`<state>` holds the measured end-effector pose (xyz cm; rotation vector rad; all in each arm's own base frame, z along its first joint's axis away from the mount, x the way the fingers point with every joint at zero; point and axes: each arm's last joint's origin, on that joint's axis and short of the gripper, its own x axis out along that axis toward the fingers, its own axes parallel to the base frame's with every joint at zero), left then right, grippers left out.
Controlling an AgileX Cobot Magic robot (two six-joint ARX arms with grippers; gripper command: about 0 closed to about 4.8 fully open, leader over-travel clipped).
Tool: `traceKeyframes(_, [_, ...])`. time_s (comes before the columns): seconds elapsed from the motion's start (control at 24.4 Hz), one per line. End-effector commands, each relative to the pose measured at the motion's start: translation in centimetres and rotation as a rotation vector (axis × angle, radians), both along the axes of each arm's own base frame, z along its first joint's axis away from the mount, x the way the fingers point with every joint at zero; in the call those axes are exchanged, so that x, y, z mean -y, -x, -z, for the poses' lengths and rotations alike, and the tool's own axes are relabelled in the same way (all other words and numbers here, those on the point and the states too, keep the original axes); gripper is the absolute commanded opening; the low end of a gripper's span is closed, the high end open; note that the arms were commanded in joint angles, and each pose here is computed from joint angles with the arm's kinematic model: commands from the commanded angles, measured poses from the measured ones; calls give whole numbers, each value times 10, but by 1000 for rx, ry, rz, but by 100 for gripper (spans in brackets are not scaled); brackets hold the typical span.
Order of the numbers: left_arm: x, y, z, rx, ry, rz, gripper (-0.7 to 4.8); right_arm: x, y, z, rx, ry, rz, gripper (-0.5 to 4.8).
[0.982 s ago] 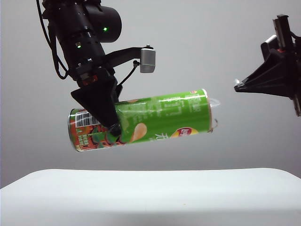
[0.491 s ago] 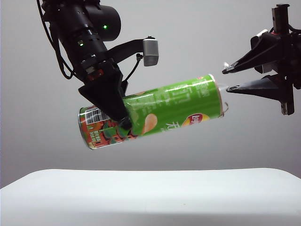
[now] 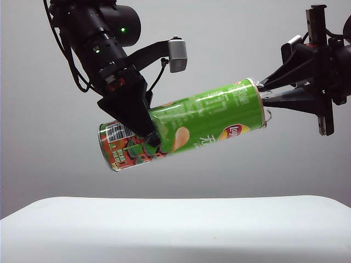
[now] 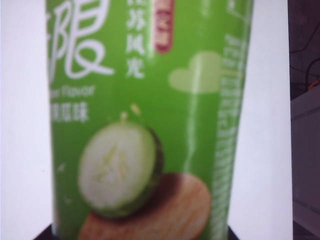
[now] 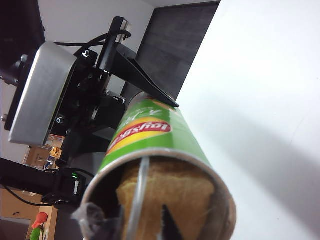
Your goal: Pick up the green tub of chips from the desk, pull out the transparent container with the chips inside partially, and then place the chips back on the desk.
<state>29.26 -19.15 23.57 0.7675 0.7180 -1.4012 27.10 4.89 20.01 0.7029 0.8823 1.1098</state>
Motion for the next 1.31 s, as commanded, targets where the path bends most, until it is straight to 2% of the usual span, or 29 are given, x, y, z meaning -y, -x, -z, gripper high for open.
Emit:
traceKeyframes(0.04, [1, 0, -5, 7, 46, 23, 263, 0, 0, -2, 24, 0, -5, -2])
traceKeyframes(0.57, [-2, 2, -4, -30, 29, 20, 271, 1, -2, -1, 65, 44, 24, -7])
traceKeyframes(0.74, [-4, 4, -2, -37, -17, 5, 277, 1, -2, -1, 69, 61, 43, -7])
traceKeyframes(0.86, [-4, 4, -2, -41, -22, 4, 284, 1, -2, 0, 71, 68, 50, -7])
traceKeyframes(0.98, [-4, 4, -2, -45, -14, 8, 313, 2, -3, 0, 70, 68, 51, -7])
traceKeyframes(1.31, [-2, 6, -3, -78, 51, 36, 333, 2, -3, 0, 70, 67, 51, -7])
